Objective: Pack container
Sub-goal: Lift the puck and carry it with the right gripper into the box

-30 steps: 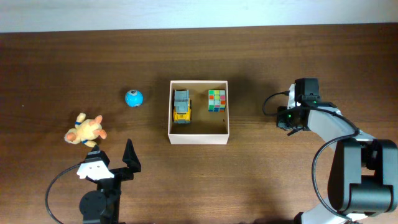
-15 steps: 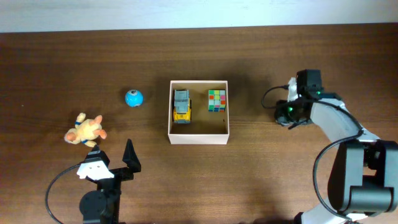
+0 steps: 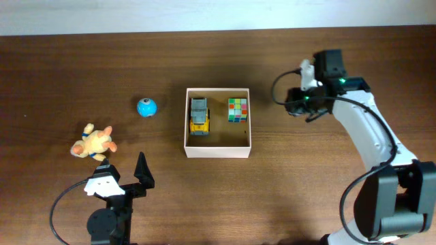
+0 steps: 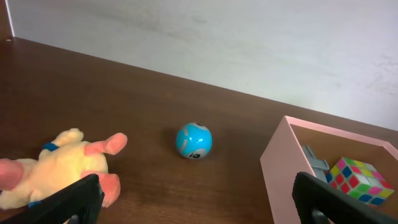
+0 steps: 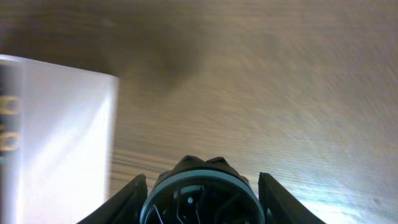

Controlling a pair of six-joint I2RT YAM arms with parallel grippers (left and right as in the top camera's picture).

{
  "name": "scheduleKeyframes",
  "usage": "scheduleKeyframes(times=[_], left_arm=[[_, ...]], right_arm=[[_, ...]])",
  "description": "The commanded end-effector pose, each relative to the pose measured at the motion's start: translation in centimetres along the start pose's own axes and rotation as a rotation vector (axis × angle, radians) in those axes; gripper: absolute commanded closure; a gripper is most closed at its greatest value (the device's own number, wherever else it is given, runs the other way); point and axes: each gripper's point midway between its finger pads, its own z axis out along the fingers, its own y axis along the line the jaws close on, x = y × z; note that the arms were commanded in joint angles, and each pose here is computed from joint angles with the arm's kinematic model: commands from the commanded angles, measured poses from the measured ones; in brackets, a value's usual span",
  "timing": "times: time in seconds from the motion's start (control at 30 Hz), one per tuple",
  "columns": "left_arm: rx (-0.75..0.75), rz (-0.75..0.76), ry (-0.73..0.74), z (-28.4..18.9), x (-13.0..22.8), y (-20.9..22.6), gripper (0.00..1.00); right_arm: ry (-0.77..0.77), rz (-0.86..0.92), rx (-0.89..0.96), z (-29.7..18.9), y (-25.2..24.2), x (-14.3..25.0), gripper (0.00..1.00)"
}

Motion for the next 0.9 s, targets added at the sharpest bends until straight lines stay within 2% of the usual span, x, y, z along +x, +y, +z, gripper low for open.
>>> scheduleKeyframes(times=[0.0,0.23,0.4,0.63,0.87], left_arm=[[0.008,0.016,-0.003,0.0,0.1,-0.1,0.01],[0.009,0.016,-0.003,0.0,0.1,-0.1,0.01],[0.008,0.016,-0.003,0.0,0.1,-0.1,0.01],[0.008,0.016,-0.003,0.0,0.1,-0.1,0.01],[0.009,0.016,-0.003,0.0,0.1,-0.1,0.01]], right_arm=[[-0.088,-0.083,-0.056,-3.1,4.2,-2.5,0.5],[-0.136,-0.237,-0.135,-4.9,11.9,-3.3,0.5],[-0.161,-0.342,-0.101,-4.6,15.9,-2.4,0.5],[-0.162,-0.429,-0.073,-2.8,19.3,-1.2,0.5],[-0.132,-0.423,-0.075,0.6,20.1,-0.9,0.51]])
